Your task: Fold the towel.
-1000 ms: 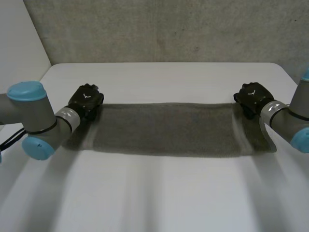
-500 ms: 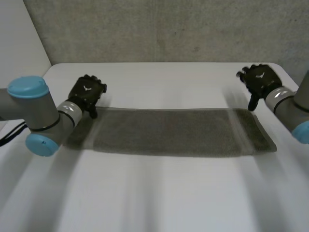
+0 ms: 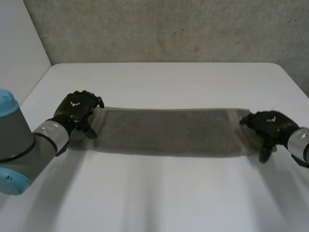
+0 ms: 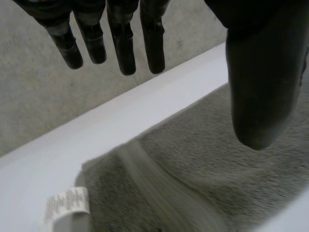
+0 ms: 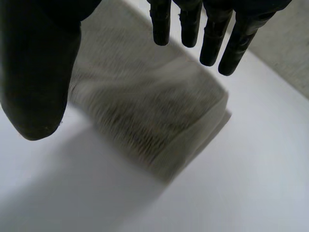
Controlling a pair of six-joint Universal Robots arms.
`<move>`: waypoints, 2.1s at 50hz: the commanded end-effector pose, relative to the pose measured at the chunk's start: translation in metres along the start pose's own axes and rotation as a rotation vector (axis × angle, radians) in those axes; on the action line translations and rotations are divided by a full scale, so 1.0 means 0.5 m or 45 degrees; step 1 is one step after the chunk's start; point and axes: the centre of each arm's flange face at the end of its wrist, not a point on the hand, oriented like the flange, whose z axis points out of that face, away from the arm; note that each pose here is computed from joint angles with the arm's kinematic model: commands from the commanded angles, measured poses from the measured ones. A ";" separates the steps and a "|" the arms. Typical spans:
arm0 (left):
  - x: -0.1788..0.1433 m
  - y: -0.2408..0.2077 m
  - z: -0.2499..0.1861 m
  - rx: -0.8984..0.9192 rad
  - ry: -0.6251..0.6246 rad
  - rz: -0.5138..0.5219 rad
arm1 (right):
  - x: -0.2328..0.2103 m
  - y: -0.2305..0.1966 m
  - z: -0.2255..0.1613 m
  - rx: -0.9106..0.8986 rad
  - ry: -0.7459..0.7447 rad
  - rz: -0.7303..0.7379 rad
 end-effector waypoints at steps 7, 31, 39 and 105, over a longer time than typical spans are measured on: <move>0.003 0.021 -0.008 -0.020 -0.009 -0.040 | 0.001 0.052 0.029 0.008 0.062 -0.080; -0.006 -0.021 -0.032 0.126 -0.064 -0.078 | 0.033 0.079 0.066 0.015 0.120 -0.083; -0.015 -0.058 -0.055 0.305 -0.146 -0.069 | 0.166 0.048 0.044 0.071 0.356 -0.145; 0.085 -0.106 -0.054 0.407 0.040 -0.032 | -0.182 -0.187 -0.064 0.350 -0.194 0.021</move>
